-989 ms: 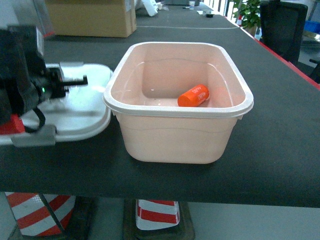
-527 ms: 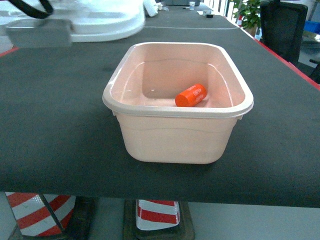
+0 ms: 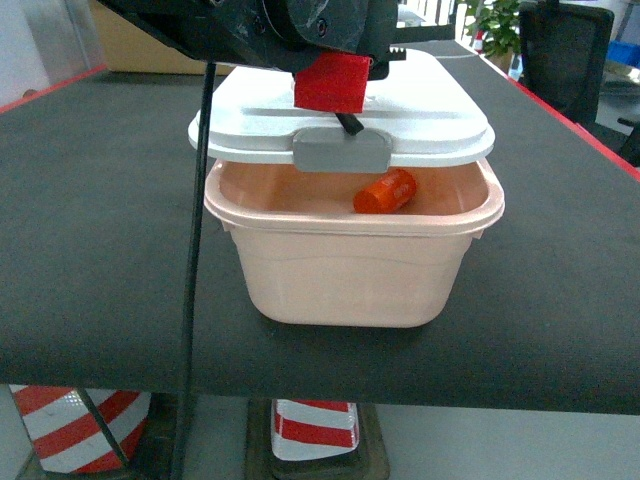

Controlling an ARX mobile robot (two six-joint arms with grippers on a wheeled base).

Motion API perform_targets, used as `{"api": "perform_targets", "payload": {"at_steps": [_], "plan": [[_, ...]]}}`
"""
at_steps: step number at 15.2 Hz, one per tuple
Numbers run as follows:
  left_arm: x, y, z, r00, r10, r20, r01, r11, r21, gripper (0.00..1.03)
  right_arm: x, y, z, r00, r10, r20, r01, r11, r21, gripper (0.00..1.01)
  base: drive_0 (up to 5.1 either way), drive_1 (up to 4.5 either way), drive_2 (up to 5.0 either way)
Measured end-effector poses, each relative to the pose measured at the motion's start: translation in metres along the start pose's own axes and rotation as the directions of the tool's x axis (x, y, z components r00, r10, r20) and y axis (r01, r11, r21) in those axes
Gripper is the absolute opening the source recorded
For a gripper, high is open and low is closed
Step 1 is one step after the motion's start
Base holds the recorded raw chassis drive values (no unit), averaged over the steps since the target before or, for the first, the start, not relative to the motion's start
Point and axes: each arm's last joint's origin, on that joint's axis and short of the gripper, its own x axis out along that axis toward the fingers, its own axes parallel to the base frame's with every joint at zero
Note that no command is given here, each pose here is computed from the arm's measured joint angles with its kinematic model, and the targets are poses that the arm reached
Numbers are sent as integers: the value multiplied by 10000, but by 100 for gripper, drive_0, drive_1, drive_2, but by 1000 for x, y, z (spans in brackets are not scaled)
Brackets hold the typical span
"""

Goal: Pick capacitor and pack into box

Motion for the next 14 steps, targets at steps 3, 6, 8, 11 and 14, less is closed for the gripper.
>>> {"api": "perform_targets", "payload": {"at_steps": [3,6,8,11,14], "plan": [[-3,-10,-8,9996,-62,-286,62,10000,5,2,0,0,0,10000,0,0,0,10000,0,98,0,0,0],[-10,-18,-22,9987,-153,-493,160,9998,131,2,0,0,0,10000,0,0,0,10000,0,98,0,0,0],[-7,-15,-30,9987,-97,-504,104,9999,137,2,0,0,0,10000,0,0,0,10000,0,98,0,0,0],[-5,-10,-30,9990,0,-449,3,10000,65,2,0,0,0,10000,0,0,0,10000,0,98,0,0,0],[-5,-9,-32,9992,-6,-389,2,10000,-98,2,0,0,0,10000,0,0,0,10000,0,98,0,0,0]]}}
